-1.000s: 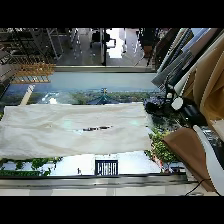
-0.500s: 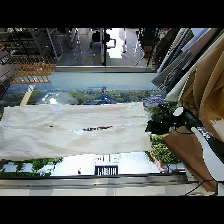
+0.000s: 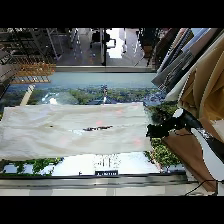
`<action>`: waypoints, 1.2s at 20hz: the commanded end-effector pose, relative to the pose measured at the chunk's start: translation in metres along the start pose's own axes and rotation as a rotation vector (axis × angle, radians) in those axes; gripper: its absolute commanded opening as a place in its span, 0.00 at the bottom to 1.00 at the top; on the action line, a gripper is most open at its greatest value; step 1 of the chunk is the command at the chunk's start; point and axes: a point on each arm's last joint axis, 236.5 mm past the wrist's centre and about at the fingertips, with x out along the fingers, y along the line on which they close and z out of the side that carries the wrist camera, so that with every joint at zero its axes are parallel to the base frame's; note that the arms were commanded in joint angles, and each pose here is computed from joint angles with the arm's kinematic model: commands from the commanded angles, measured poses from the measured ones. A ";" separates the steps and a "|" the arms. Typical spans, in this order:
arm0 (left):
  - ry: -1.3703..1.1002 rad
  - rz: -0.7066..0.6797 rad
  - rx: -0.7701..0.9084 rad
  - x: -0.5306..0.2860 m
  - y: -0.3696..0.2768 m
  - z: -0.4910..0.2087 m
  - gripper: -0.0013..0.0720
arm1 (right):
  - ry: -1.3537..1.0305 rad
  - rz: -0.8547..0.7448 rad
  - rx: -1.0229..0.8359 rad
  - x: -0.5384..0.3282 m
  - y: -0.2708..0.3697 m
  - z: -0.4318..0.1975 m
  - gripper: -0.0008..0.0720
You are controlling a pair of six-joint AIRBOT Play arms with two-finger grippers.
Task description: Fold the clothes and pants, and hang the long-sleeved shirts on hangers.
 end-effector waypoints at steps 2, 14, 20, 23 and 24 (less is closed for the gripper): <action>0.000 -0.001 0.000 0.000 0.000 0.000 0.03 | 0.008 0.004 -0.005 0.000 0.001 -0.002 0.40; 0.006 -0.002 0.000 0.000 0.000 -0.001 0.03 | 0.043 0.019 -0.037 -0.004 0.007 -0.012 0.03; 0.000 -0.004 -0.018 -0.002 0.006 -0.002 0.03 | -0.103 0.037 -0.228 -0.085 0.058 -0.029 0.03; -0.004 -0.003 -0.021 -0.003 0.008 -0.002 0.03 | -0.256 0.012 -0.315 -0.139 0.087 -0.043 0.03; -0.004 -0.003 -0.022 -0.003 0.008 -0.002 0.03 | -0.289 0.017 -0.331 -0.153 0.098 -0.052 0.03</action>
